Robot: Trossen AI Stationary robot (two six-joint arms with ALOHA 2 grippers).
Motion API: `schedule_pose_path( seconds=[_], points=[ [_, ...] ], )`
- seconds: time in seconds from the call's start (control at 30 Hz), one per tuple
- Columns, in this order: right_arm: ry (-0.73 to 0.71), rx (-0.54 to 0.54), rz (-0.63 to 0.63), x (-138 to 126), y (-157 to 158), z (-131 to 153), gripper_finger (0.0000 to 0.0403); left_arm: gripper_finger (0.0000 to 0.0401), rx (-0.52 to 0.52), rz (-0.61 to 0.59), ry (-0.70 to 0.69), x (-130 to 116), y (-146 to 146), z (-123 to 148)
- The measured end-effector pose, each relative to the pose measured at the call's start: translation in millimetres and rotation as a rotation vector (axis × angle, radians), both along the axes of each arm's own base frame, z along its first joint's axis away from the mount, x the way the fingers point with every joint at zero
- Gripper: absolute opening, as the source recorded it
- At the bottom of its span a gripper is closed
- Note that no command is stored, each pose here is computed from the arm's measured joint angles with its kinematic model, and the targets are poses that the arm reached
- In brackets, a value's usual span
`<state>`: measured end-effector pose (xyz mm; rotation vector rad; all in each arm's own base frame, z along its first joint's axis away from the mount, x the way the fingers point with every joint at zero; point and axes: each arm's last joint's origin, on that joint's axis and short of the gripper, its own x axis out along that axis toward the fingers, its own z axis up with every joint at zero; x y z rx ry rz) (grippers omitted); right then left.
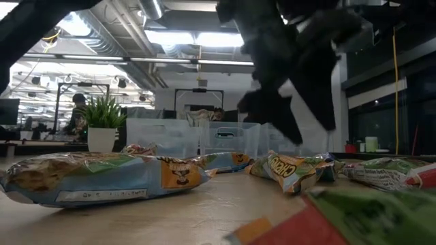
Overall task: Pick and place Granola Bars by type
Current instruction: Put the blue granola bar into the left transparent bin
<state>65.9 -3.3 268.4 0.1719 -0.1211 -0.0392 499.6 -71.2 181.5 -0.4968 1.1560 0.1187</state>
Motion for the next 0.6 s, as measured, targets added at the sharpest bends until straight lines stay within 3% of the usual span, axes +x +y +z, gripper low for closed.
schedule_pose_path(
  seconds=[0.3,0.6],
  points=[
    [0.012,0.000,0.000,0,0,-1,0.0174,0.0233,-0.054,0.022,-0.061,15,-6,-24],
    [0.016,0.000,0.015,0,0,-2,0.0174,0.0226,-0.055,0.068,0.002,14,-2,-39]
  ],
)
